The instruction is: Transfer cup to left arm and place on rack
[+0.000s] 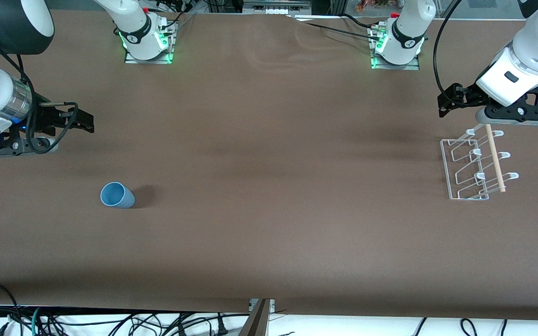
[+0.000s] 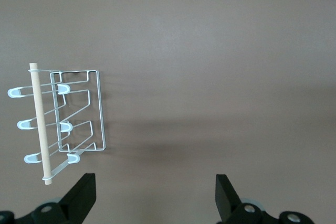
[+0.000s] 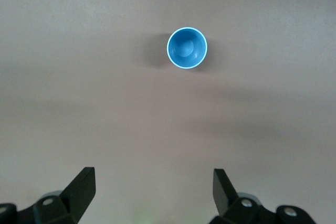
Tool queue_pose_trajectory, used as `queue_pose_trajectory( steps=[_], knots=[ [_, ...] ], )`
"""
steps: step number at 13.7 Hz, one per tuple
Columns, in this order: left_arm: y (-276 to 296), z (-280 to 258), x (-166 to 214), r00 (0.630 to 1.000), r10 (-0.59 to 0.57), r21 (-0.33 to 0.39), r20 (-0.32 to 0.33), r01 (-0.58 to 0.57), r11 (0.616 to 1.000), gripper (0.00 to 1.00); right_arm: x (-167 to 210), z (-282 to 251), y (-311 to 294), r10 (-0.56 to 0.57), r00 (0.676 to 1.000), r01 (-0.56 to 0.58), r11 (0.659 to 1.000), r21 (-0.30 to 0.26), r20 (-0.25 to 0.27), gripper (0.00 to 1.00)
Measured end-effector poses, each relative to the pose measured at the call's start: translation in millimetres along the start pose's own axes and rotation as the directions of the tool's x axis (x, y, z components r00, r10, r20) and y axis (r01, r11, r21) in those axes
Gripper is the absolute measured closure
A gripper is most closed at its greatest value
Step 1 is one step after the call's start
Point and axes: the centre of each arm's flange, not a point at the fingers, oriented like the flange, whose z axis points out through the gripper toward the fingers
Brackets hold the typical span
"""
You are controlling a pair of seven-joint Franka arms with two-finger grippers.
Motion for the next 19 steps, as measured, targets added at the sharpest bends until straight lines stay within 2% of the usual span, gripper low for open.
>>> queue_pose_trajectory(
  steps=[7, 10, 19],
  knots=[
    [0.0, 0.0, 0.0, 1.0, 0.0, 0.0, 0.0, 0.0, 1.0, 0.0, 0.6, 3.4, 4.4, -0.013, 1.0, 0.013, 1.0, 0.0, 0.009, 0.02],
    [0.0, 0.0, 0.0, 1.0, 0.0, 0.0, 0.0, 0.0, 1.0, 0.0, 4.5, 16.6, 7.6, -0.029, 0.999, 0.029, 1.0, 0.0, 0.032, 0.02],
    [0.2, -0.2, 0.0, 1.0, 0.0, 0.0, 0.0, 0.0, 1.0, 0.0, 63.5, 123.1, 87.1, -0.097, 0.994, 0.096, 0.995, 0.021, 0.051, 0.02]
  ],
)
